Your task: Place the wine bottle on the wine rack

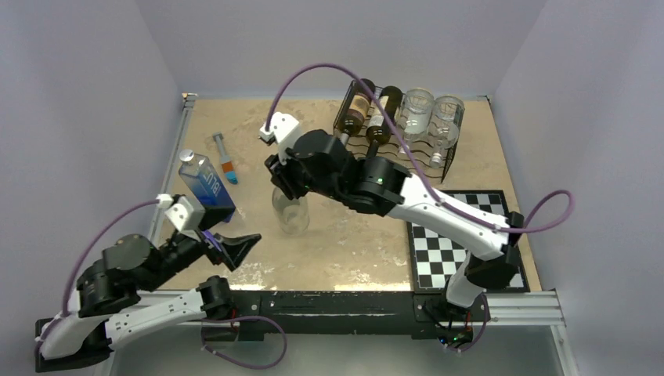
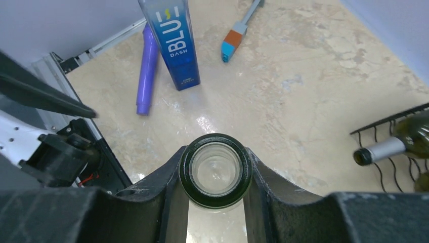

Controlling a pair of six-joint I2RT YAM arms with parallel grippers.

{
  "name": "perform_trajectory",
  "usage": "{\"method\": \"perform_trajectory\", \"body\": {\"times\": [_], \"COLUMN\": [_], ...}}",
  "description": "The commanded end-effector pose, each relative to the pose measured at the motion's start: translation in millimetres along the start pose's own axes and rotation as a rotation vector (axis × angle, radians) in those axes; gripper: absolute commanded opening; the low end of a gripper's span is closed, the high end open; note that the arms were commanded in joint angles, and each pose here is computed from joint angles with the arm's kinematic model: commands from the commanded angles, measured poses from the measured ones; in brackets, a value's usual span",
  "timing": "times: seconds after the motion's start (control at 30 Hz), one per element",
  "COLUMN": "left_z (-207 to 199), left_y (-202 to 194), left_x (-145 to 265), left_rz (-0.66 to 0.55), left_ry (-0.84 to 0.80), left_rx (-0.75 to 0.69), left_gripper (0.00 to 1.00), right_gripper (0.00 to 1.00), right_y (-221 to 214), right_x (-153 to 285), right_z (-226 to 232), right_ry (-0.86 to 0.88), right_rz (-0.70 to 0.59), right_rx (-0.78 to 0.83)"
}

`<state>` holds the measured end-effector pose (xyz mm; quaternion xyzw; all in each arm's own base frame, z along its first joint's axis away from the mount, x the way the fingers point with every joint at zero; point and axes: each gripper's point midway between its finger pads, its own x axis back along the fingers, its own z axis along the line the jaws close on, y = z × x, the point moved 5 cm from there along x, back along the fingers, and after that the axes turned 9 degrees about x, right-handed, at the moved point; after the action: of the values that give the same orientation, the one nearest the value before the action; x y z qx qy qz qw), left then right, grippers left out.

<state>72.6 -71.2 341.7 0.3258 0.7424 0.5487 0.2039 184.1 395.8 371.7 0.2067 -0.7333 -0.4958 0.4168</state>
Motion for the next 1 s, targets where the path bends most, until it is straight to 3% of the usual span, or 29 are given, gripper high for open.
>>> {"method": "perform_trajectory", "body": {"times": [0.0, 0.37, 0.7, 0.97], "left_z": [-19, -56, -87, -95], "left_y": [-16, -44, -68, -62], "left_x": [-30, -96, -119, -128], "left_rz": [-0.001, 0.038, 0.115, 0.022], "left_ry": [-0.067, -0.241, -0.432, -0.474], "left_rx": [0.095, 0.016, 0.031, 0.072], "left_gripper": [0.99, 0.99, 0.99, 0.99], "right_gripper": [0.0, 0.0, 0.0, 0.0], "right_y": [65, 71, 86, 92], "right_x": [84, 158, 205, 224], "right_z": [-31, -25, -22, -15], "right_ry": [-0.047, 0.149, 0.269, 0.365], "right_rz": [-0.241, -0.282, -0.413, -0.519], "right_rx": [-0.099, -0.14, -0.175, -0.163]}}
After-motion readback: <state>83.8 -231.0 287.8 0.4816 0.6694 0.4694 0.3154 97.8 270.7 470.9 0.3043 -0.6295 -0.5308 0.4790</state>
